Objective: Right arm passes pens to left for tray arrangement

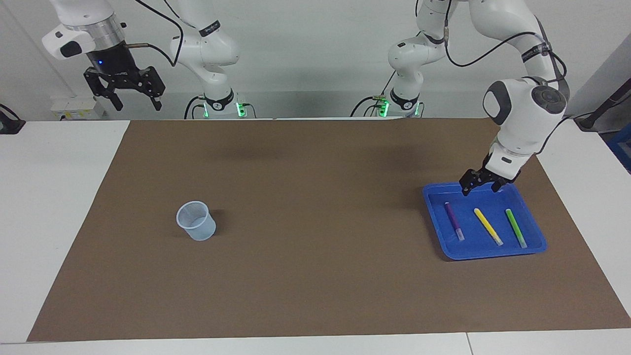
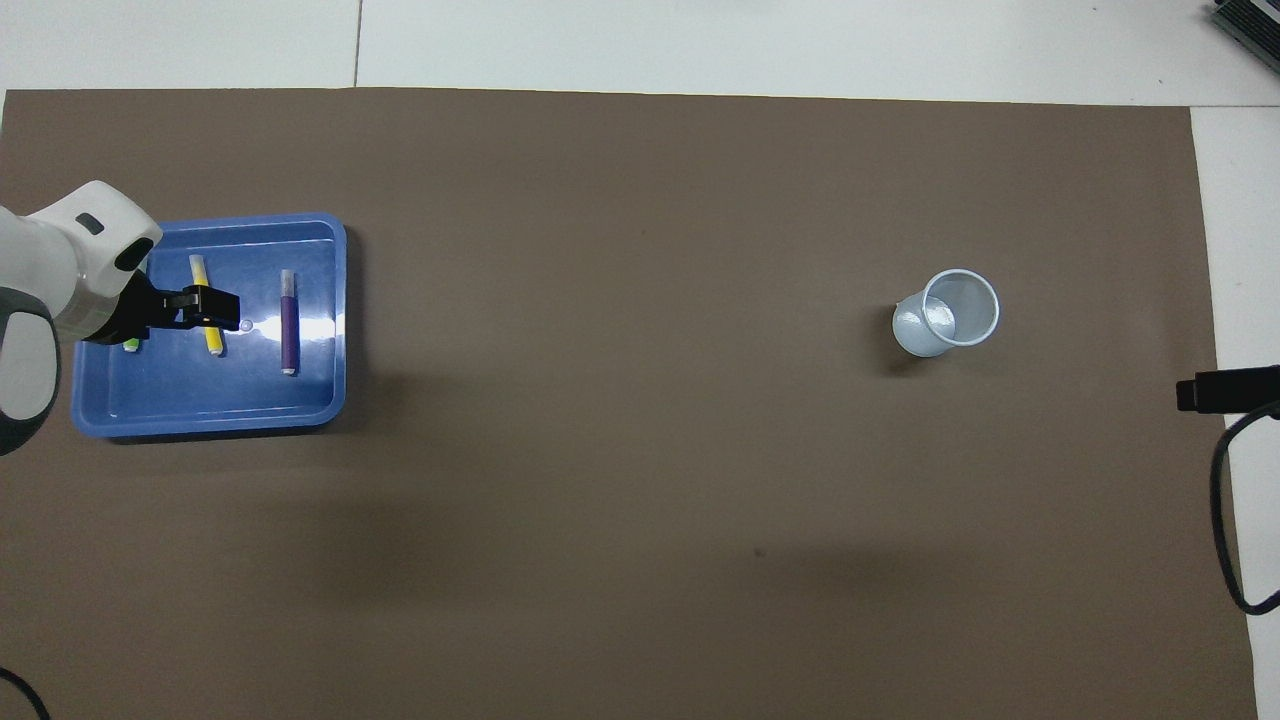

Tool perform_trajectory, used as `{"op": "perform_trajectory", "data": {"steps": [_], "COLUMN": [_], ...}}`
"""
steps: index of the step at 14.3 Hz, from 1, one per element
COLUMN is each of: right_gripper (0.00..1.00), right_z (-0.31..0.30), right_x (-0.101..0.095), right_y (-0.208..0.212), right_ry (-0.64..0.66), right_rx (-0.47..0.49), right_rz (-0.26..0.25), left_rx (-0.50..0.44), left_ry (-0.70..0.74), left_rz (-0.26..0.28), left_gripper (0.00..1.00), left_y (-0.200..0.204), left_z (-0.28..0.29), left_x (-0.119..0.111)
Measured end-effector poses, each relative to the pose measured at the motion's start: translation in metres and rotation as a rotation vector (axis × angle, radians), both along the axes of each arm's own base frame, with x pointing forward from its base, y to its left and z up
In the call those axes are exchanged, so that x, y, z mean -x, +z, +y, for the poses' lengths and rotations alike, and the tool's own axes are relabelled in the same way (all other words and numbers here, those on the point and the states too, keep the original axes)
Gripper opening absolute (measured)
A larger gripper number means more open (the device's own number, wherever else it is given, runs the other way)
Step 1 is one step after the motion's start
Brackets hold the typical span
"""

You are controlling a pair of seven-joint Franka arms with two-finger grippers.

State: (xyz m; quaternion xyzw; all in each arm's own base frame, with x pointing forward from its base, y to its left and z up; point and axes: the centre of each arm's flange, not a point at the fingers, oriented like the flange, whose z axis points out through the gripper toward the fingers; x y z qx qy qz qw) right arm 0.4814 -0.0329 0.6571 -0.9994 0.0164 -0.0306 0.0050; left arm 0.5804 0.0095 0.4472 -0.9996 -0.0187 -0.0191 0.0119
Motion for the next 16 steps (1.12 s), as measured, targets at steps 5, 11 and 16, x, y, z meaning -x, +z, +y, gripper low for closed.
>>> {"op": "perform_trajectory", "data": {"steps": [5, 11, 16], "right_gripper": [1.0, 1.0, 1.0], "right_z": [0.0, 0.001, 0.002], "right_x": [0.001, 0.001, 0.001], "right_y": [-0.001, -0.001, -0.001], "right_ry": [0.0, 0.003, 0.003], "right_rx": [0.0, 0.0, 0.0], "right_rz": [0.006, 0.011, 0.012], "left_rx": [-0.019, -0.009, 0.079], "left_ry": [0.031, 0.039, 0.024], "left_rz": [0.016, 0.061, 0.049], "left_gripper": [1.0, 1.0, 1.0], "left_y": [0.082, 0.177, 0.195], "left_z": [-0.006, -0.017, -0.003], "left_x": [0.034, 0.071, 0.056]}}
